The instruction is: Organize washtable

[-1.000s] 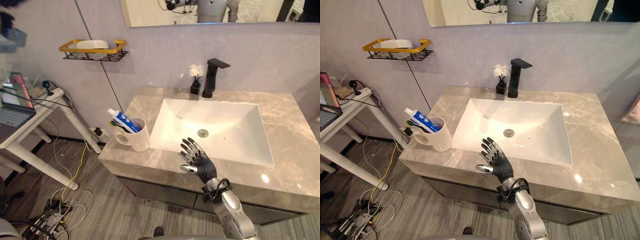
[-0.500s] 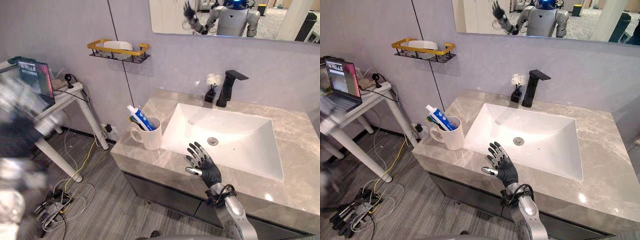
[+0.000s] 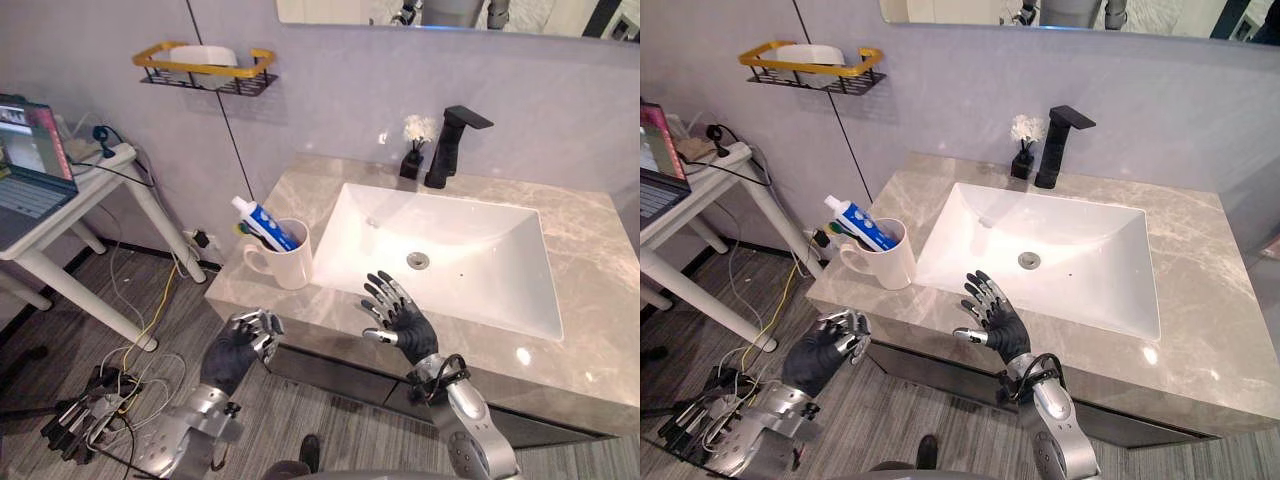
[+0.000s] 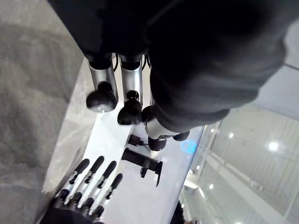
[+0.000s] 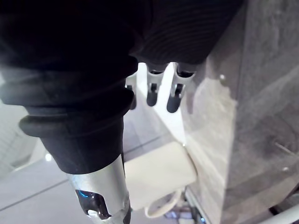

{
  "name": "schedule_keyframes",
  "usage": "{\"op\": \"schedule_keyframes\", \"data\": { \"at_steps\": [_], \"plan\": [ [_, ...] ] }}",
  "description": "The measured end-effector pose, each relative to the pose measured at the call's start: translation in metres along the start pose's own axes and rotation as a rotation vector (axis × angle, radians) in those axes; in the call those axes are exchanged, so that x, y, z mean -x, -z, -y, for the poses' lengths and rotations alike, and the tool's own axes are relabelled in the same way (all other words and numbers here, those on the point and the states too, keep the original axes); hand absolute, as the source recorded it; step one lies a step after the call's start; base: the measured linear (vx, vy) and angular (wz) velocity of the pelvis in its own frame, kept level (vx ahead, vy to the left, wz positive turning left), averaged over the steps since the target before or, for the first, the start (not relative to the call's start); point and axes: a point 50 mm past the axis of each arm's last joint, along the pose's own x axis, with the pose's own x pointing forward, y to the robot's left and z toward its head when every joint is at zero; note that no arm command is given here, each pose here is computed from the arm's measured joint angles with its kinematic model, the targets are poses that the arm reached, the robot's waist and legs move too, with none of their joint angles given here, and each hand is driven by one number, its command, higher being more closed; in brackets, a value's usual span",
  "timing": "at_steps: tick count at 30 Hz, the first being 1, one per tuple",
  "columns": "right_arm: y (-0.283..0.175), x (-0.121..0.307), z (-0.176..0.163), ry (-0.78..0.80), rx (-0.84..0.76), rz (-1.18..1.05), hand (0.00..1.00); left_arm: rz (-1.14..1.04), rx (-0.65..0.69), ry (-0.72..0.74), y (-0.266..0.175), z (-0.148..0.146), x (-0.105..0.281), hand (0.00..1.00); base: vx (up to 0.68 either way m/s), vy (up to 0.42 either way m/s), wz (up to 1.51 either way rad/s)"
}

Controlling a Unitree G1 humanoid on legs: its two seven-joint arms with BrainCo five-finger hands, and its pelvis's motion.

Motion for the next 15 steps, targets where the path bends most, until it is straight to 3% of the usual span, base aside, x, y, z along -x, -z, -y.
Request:
{"op": "schedule_keyframes", "data": {
  "at_steps": [6,15],
  "plan": [
    [-0.006,-0.005,-0.008,-0.044,-0.015,0.033,0.0,0.005,-0.083,0.08,-0.001,0.007,-0.014,1.0,0.02,0.0,-0.13],
    [-0.006,-0.006,-0.008,-0.033,-0.028,0.04,0.0,-0.028,-0.198,0.068,0.007,0.002,-0.024,1.0,-0.02,0.006,-0.09]
  ]
}}
